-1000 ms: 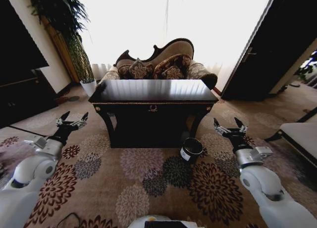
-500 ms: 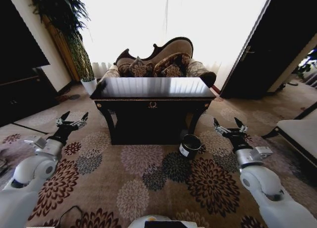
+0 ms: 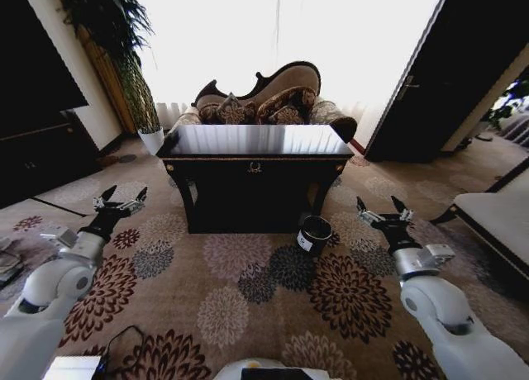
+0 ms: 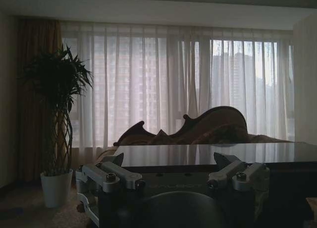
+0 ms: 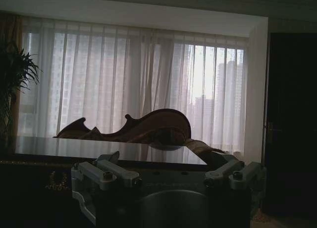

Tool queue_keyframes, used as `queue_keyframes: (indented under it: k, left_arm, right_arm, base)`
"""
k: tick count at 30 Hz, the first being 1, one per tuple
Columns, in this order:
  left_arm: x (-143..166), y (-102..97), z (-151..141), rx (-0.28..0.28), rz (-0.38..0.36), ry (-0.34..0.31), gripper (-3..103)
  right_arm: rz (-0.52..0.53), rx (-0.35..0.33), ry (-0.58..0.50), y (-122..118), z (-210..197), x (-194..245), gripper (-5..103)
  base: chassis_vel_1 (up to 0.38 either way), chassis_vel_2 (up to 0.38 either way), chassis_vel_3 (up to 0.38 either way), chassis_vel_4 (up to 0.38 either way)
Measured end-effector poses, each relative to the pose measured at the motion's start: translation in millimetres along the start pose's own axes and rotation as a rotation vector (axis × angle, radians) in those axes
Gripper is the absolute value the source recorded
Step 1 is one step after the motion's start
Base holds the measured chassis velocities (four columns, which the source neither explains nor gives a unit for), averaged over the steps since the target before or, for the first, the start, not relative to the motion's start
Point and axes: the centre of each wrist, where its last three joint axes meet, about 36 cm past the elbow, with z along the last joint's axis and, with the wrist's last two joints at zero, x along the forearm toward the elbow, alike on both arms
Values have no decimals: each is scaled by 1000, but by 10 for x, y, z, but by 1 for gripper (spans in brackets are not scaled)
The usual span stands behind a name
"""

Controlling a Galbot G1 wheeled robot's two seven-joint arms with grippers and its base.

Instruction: Move to the front of the table and place the trash on the table into the trash bin.

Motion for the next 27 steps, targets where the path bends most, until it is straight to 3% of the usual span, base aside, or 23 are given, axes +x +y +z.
queue_keyframes:
  k: [12, 27]
  left_arm:
    - [0, 0, 0, 0, 0, 0, 100]
    - [0, 0, 0, 0, 0, 0, 100]
  right_arm:
    - [0, 0, 0, 0, 0, 0, 100]
    - [0, 0, 0, 0, 0, 0, 100]
  base:
    - [144, -130, -133, 126]
    - [7, -7, -7, 11]
